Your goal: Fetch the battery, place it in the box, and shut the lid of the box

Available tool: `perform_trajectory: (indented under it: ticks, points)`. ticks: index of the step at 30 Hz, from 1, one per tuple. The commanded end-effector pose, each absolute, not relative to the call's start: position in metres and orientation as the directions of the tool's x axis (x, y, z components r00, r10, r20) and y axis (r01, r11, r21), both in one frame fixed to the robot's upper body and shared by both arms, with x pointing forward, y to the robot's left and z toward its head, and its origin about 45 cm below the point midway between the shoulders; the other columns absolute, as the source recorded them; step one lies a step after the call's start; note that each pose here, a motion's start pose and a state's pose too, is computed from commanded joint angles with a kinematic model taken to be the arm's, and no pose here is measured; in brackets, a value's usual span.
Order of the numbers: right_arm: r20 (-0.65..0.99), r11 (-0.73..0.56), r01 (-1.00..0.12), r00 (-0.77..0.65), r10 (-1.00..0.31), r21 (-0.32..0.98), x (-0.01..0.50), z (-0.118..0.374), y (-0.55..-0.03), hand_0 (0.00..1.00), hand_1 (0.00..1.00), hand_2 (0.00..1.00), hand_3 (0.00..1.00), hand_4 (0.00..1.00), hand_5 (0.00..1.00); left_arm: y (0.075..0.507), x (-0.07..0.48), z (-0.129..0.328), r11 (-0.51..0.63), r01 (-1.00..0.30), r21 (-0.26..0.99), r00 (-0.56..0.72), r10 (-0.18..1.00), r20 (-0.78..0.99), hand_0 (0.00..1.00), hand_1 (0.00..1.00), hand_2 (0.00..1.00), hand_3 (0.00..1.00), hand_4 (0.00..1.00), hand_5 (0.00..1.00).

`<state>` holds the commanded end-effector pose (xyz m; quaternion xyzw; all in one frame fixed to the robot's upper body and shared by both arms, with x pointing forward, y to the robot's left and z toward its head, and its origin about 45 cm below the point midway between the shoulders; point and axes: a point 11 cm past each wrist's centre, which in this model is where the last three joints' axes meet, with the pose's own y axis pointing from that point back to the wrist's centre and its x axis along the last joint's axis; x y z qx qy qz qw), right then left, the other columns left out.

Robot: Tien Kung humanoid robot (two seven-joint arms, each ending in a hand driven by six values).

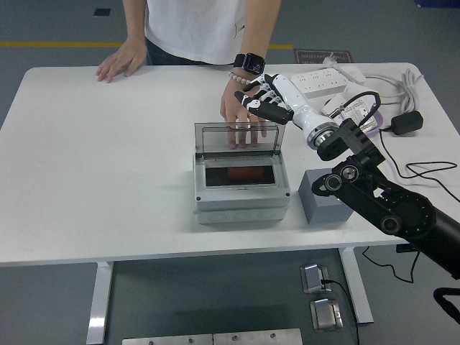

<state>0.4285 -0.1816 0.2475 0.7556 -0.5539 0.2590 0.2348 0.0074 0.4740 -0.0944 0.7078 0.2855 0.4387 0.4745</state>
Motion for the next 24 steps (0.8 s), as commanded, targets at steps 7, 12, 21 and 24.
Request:
perform_trajectory:
  ticks: [7, 12, 21, 24]
  points:
    - [0.653, -0.275, -0.957, 0.264, -0.710, 0.088, 0.426, 0.240, -0.181, 0.728, 0.618, 0.599, 0.626, 0.866, 0.998, 0.475, 0.008, -0.094, -0.388, -0.014, 0.921, 0.450, 0.820, 0.353, 0.364, 0.591, 0.510, 0.518, 0.002, 0.002]
    - [0.661, -0.290, -0.950, 0.292, -0.691, 0.116, 0.419, 0.232, -0.179, 0.823, 0.674, 0.648, 0.631, 0.865, 0.998, 0.475, 0.009, -0.094, -0.389, -0.017, 0.921, 0.448, 0.821, 0.355, 0.365, 0.591, 0.510, 0.517, 0.002, 0.002]
    - [0.704, -0.334, -0.925, 0.361, -0.611, 0.184, 0.399, 0.227, -0.182, 0.822, 0.668, 0.650, 0.632, 0.868, 0.998, 0.476, 0.010, -0.093, -0.392, -0.025, 0.920, 0.443, 0.820, 0.362, 0.366, 0.591, 0.509, 0.519, 0.002, 0.002]
    - [0.716, -0.339, -0.921, 0.366, -0.595, 0.189, 0.395, 0.231, -0.184, 0.822, 0.668, 0.650, 0.632, 0.868, 0.998, 0.477, 0.010, -0.093, -0.394, -0.026, 0.919, 0.441, 0.820, 0.364, 0.366, 0.591, 0.509, 0.519, 0.002, 0.002]
